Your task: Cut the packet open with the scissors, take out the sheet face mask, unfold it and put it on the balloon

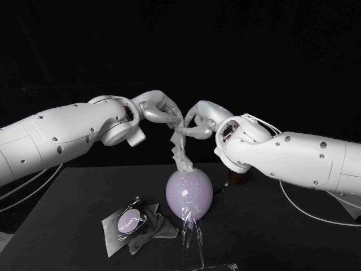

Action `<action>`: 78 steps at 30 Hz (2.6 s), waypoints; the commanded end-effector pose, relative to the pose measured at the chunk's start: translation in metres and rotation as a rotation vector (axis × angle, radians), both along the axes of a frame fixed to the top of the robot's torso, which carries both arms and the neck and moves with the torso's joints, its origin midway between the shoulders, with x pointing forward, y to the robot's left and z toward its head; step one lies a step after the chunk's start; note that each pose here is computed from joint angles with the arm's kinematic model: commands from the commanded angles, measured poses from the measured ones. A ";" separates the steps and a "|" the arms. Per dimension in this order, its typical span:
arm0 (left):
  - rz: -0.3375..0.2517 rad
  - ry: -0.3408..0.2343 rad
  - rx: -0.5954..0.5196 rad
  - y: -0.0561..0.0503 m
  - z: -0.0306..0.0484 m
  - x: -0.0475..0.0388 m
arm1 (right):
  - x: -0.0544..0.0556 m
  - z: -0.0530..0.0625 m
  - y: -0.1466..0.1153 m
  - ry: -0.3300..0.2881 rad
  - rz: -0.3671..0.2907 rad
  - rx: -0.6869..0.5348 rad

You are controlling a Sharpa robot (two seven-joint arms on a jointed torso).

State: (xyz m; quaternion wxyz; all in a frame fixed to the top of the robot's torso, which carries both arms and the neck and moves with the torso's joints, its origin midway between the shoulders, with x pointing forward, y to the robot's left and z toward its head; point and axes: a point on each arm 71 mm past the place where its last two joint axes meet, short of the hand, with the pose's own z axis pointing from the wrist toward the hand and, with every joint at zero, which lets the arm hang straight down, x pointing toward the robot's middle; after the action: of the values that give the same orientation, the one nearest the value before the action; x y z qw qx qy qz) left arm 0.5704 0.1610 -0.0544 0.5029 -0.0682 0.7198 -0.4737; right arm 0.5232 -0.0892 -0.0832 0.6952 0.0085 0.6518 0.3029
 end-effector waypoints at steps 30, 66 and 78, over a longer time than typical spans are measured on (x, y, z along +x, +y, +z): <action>0.004 0.014 -0.008 0.002 0.0011 0.0013 | -0.005 -0.005 -0.002 0.016 0.028 0.028; -0.028 0.044 -0.048 -0.006 0.0012 -0.0043 | -0.002 -0.002 -0.010 0.017 0.080 0.142; -0.022 0.038 -0.036 -0.004 0.0010 -0.0031 | -0.005 0.003 -0.013 -0.031 0.116 0.191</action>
State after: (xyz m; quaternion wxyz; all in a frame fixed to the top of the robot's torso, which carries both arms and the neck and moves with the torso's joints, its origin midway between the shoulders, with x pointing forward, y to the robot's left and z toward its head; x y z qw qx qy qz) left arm 0.5678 0.1586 -0.0541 0.4860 -0.0827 0.7208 -0.4873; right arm 0.5212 -0.1060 -0.0850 0.6767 0.0414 0.6286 0.3811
